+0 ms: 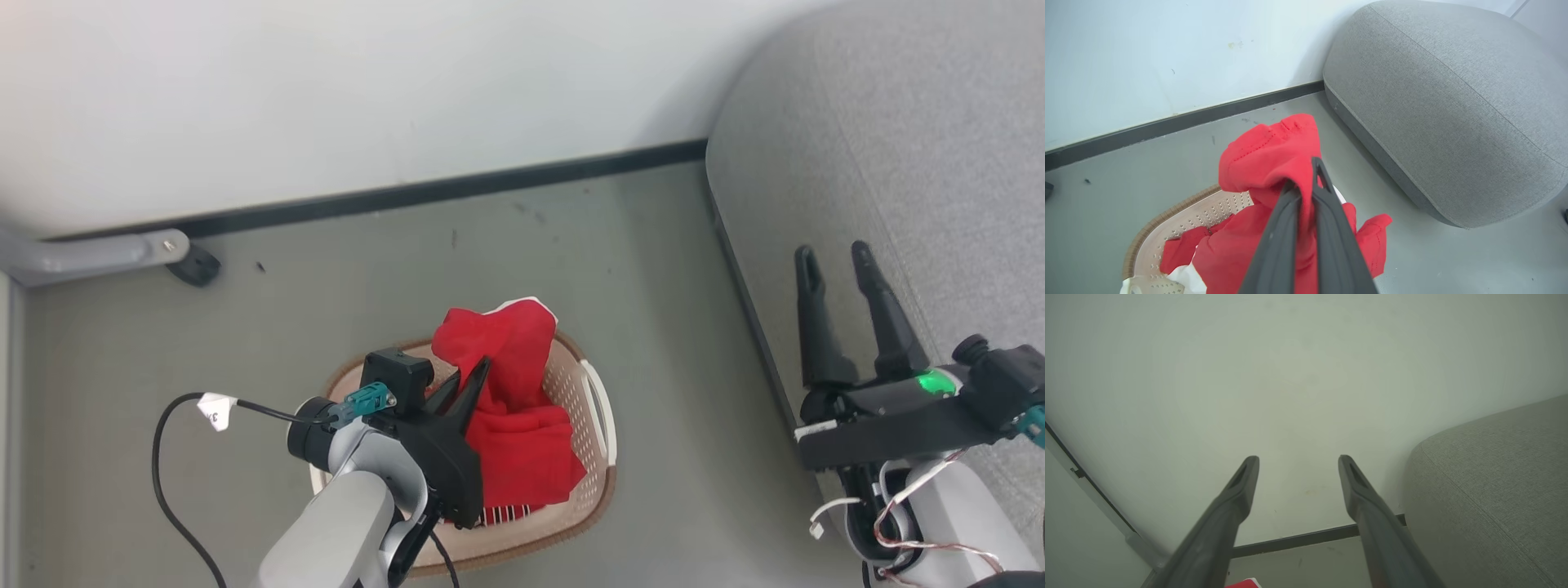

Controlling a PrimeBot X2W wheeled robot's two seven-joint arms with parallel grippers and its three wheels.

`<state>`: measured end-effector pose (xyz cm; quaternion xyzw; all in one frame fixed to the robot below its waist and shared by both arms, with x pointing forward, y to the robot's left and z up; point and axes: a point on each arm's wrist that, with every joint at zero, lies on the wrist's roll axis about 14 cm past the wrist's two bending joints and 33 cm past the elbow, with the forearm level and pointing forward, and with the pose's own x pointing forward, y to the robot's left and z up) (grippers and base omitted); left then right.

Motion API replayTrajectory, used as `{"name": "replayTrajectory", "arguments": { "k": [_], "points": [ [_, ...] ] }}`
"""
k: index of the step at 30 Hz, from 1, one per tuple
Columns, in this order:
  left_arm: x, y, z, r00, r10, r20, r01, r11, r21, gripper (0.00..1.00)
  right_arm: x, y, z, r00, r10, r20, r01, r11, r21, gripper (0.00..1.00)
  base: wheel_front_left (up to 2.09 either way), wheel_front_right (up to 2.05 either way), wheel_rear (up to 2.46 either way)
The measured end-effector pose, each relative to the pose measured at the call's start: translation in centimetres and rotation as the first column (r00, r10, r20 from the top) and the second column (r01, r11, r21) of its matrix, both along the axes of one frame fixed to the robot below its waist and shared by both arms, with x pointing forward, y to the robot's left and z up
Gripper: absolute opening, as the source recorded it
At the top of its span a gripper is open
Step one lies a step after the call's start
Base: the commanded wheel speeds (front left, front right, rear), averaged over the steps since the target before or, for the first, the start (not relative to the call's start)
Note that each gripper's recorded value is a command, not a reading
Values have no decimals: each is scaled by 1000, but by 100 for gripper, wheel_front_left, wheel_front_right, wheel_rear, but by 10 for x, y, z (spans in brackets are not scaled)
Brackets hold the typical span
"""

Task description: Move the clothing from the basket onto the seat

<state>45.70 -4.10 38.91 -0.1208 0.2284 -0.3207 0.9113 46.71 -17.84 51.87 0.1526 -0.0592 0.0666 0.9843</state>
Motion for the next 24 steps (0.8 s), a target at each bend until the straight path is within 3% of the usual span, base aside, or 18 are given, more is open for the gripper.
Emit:
{"name": "replayTrajectory", "arguments": {
  "k": [9, 24],
  "points": [
    [4, 2, 73, 984, 52, 172, -35, 994, -103, 0, -25, 34, 21, 992, 119, 39, -119, 993, -3, 100, 0, 0, 0],
    [-7, -3, 191, 900, 71, 430, 24, 977, -210, 0, -74, 88, 39, 949, 305, 76, -303, 952, -30, 100, 0, 0, 0]
  ]
}}
